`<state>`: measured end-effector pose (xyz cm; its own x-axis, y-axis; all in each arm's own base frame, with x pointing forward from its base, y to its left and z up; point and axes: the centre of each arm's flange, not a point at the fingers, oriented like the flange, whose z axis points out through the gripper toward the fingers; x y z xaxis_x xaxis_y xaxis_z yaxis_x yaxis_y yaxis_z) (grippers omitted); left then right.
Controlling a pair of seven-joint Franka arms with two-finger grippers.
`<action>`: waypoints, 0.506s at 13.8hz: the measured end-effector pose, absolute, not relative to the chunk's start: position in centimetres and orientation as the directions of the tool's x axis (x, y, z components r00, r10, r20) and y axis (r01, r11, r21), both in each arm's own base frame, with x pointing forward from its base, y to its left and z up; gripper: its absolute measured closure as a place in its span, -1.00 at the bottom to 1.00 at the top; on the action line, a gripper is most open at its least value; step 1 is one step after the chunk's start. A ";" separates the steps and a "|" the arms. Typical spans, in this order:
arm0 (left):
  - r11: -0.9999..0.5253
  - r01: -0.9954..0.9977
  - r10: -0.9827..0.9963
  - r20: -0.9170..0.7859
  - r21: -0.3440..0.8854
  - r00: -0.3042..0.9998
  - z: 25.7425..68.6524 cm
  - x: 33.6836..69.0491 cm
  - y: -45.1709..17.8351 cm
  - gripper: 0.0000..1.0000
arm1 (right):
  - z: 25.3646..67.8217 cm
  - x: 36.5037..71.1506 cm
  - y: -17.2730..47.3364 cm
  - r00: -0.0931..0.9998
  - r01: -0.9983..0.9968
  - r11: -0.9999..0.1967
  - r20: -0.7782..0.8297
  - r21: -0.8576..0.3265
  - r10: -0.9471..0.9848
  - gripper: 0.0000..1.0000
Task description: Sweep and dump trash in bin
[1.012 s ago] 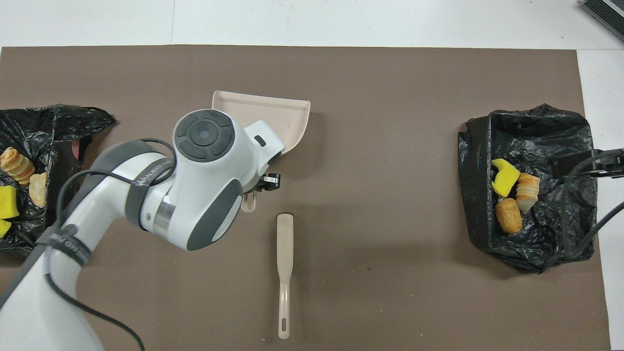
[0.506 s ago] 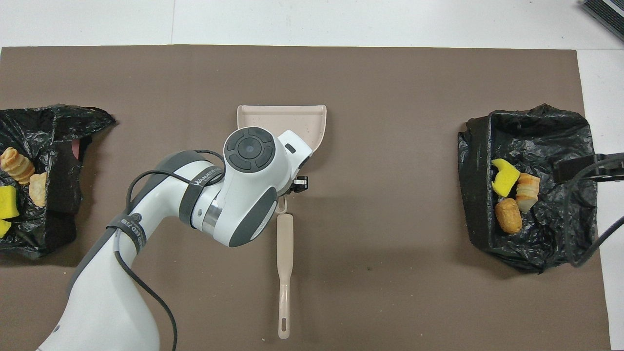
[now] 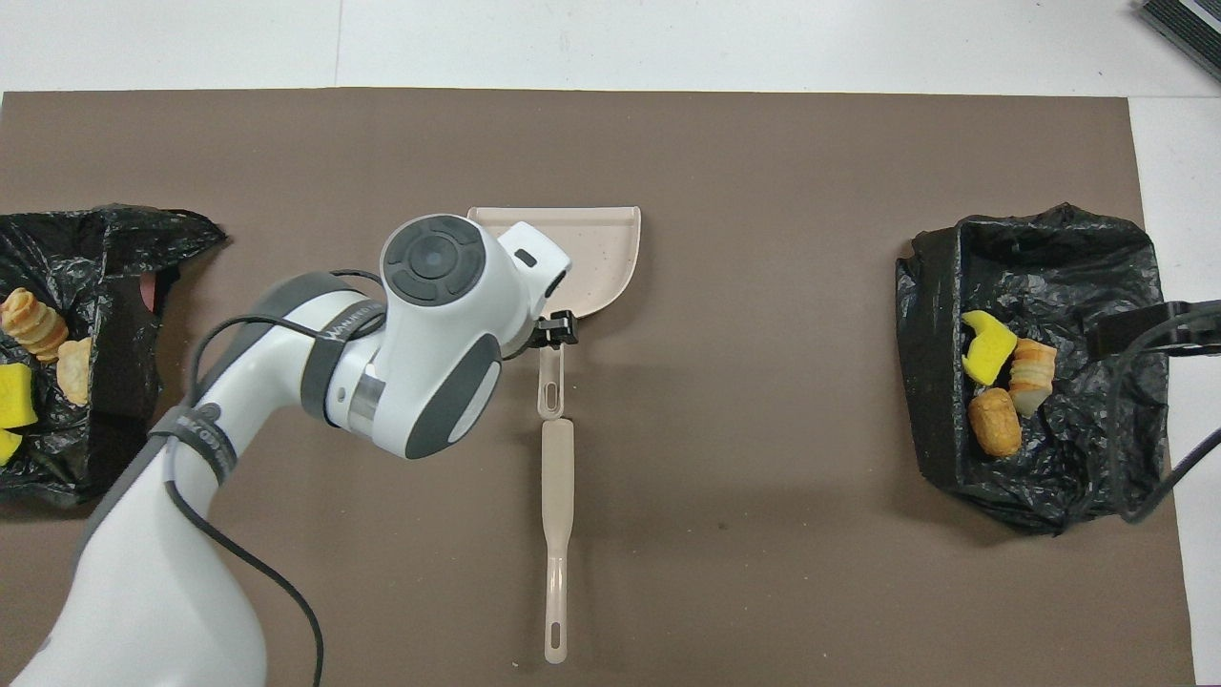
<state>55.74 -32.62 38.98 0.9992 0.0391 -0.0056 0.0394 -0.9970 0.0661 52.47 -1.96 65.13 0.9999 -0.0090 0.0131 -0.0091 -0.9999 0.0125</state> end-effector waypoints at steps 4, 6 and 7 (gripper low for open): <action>-0.989 0.131 0.133 0.014 0.072 0.991 44.0 59.9 -24.6 -1.00 | 65.1 52.5 -2.0 1.000 -0.009 -1.000 0.013 0.013 -0.009 -1.00; -0.990 0.124 0.124 0.000 0.062 0.992 45.0 61.5 -20.2 -1.00 | 65.1 52.5 -2.0 1.000 -0.009 -1.000 0.013 0.013 -0.009 -1.00; -0.991 0.118 0.118 -0.006 0.059 0.993 45.3 62.1 -17.9 -1.00 | 65.1 52.5 -2.0 1.000 -0.009 -1.000 0.013 0.013 -0.009 -1.00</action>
